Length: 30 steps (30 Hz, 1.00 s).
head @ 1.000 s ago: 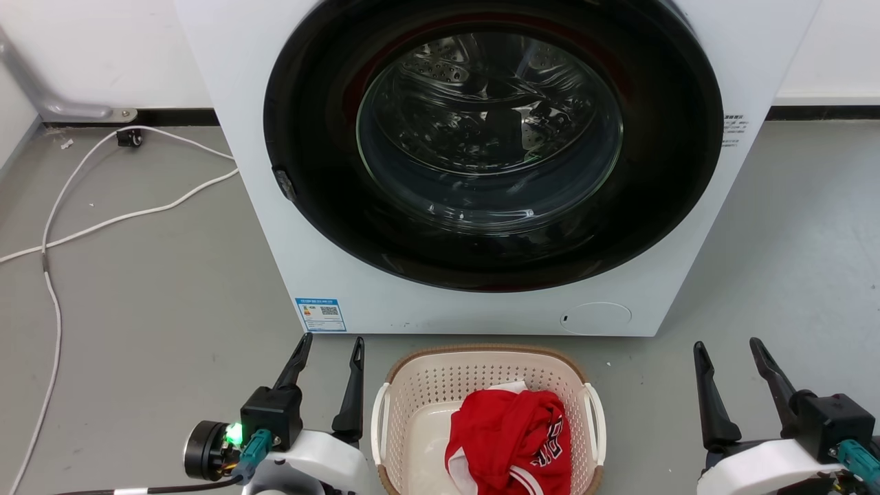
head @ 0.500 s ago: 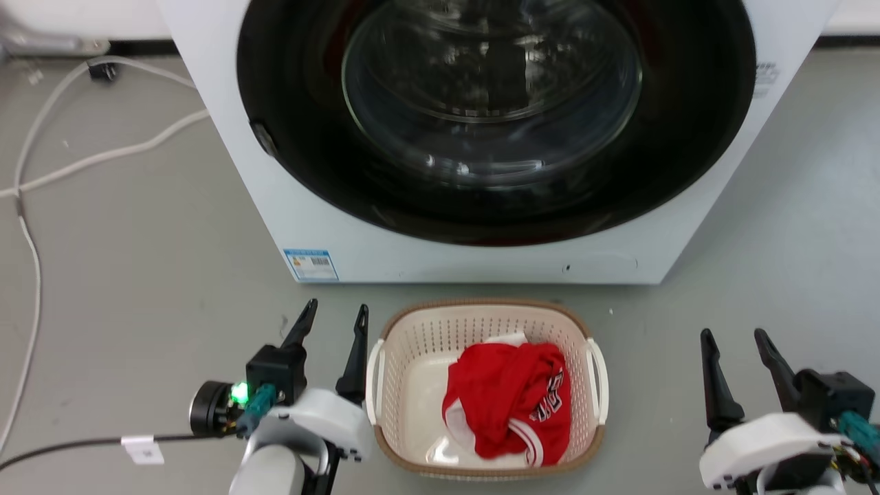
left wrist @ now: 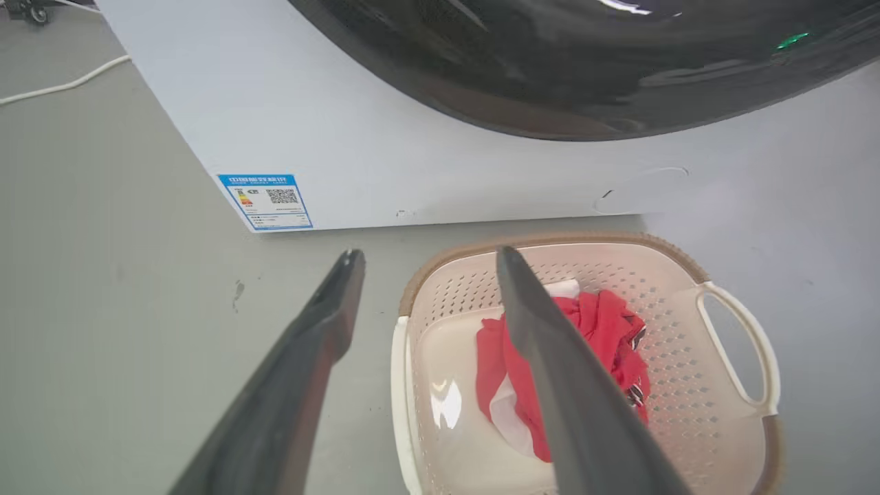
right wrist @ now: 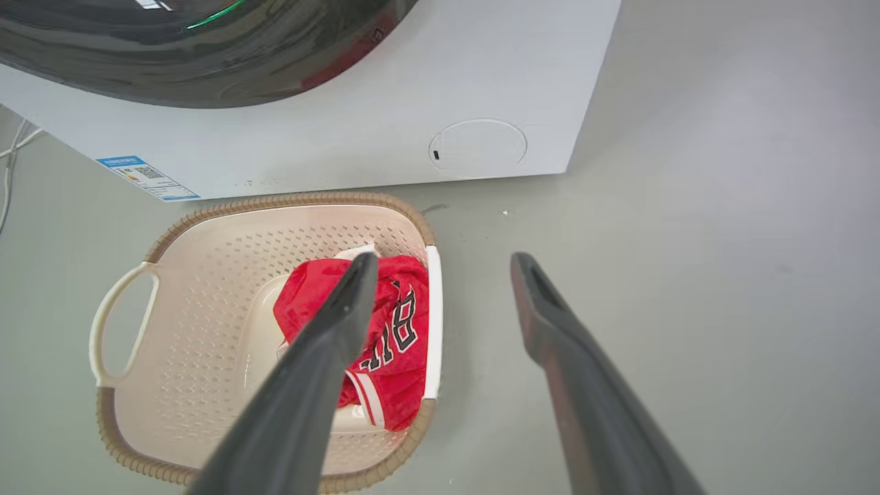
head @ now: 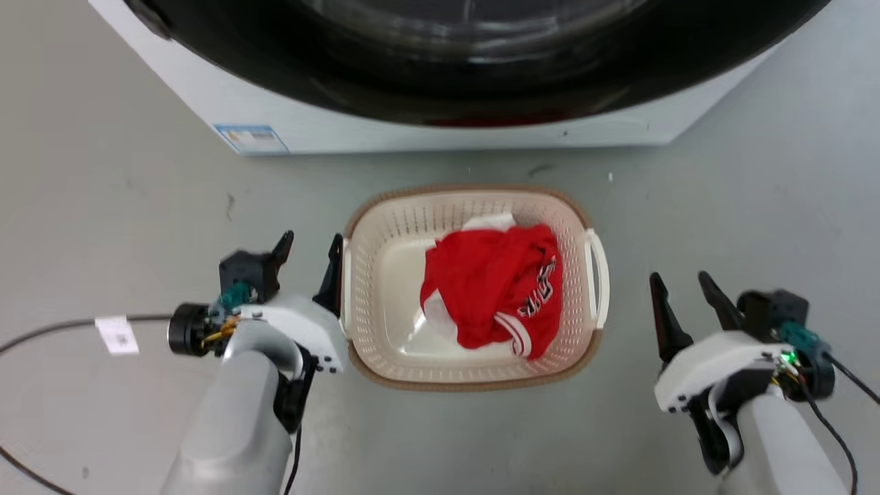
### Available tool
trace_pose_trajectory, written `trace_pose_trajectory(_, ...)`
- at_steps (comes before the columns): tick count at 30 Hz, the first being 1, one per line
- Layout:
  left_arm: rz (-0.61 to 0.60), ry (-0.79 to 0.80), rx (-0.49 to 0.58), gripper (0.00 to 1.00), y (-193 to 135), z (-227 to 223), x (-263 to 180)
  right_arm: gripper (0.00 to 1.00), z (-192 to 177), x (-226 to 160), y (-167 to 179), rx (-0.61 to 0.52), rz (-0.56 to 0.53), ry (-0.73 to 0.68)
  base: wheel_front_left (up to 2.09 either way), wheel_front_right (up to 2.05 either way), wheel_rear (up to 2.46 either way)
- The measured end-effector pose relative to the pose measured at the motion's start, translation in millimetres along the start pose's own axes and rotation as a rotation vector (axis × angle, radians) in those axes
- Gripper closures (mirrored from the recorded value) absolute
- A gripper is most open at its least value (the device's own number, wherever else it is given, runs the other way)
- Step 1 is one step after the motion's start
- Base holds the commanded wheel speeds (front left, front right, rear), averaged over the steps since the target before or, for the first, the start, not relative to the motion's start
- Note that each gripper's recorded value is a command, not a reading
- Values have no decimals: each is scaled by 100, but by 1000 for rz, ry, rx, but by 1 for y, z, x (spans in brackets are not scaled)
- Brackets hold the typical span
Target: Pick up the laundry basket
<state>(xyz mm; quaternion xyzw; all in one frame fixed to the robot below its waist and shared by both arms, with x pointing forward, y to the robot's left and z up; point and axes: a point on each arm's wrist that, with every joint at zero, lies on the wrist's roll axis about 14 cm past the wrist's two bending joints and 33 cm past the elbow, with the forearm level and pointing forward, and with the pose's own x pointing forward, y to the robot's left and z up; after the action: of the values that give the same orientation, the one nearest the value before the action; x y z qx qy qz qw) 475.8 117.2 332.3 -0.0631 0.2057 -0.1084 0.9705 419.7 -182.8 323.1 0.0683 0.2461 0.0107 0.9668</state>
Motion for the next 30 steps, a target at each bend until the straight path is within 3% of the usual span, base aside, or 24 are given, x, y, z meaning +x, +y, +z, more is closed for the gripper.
trace_pose_trajectory(8,-11,289,-19,0,17,-79,41,0,-60,50,8,33,32,206,0,0,0)
trace_pose_trajectory(19,-3,612,-62,0,35,-172,54,0,-127,84,14,25,70,449,0,0,0)
trace_pose_trajectory(30,-7,697,-91,0,41,-195,70,0,-157,100,22,19,107,588,0,0,0)
